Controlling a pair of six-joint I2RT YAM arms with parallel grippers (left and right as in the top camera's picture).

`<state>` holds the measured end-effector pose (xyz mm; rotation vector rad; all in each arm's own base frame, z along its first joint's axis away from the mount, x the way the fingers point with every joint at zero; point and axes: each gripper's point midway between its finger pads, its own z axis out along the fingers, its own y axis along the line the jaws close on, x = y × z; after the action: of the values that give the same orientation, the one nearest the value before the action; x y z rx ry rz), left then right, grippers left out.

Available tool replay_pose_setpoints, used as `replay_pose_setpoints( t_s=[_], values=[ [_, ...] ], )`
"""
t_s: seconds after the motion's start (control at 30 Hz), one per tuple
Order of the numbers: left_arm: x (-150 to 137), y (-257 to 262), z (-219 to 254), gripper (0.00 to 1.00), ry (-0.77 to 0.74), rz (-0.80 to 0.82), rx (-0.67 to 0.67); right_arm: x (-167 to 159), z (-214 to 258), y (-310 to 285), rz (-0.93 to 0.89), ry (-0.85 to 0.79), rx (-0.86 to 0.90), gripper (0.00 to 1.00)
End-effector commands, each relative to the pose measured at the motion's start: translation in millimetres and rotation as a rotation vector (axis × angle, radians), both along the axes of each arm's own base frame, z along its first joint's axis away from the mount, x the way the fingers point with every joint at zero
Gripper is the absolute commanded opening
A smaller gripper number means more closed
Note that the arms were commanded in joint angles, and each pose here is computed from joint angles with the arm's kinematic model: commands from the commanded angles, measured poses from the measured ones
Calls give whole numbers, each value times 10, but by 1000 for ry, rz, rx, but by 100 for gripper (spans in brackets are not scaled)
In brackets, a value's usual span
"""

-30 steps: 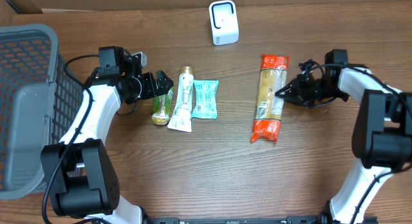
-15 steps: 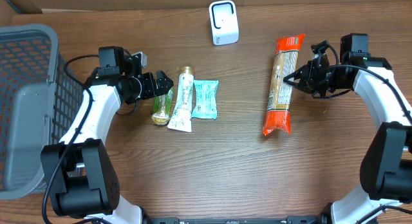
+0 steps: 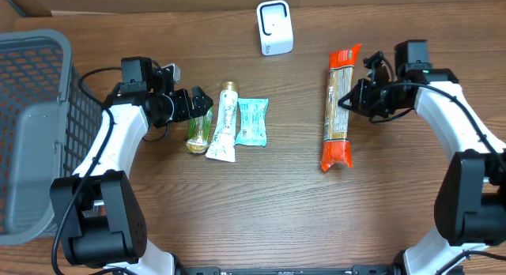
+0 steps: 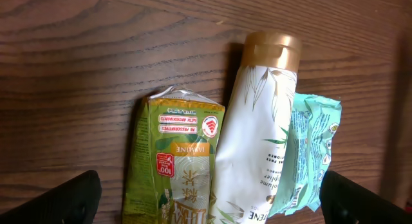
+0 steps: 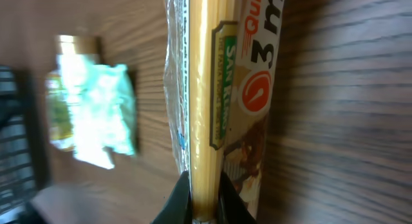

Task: Scan the item barcode
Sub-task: 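Grip the spaghetti pack with the right gripper and lift it upward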

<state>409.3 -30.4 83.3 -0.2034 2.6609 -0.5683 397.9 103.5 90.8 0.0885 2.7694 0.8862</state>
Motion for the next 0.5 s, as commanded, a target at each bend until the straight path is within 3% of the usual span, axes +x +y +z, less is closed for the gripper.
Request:
replay_pose_setpoints(
  t_s=[0.0,0.13,0.33,0.47],
  values=[
    [40,22,42,99,-16,-3,4,97,-151,-114,-23,2,-105,4],
    [39,22,41,100,-16,-2,5,83,-414,-235,-41,55,-181,4],
    [39,22,42,100,-16,-3,4,54,-726,-250,-27,115,-197,44],
    [39,22,42,99,-16,-3,4,49,-939,-197,3,138,-176,59]
  ],
)
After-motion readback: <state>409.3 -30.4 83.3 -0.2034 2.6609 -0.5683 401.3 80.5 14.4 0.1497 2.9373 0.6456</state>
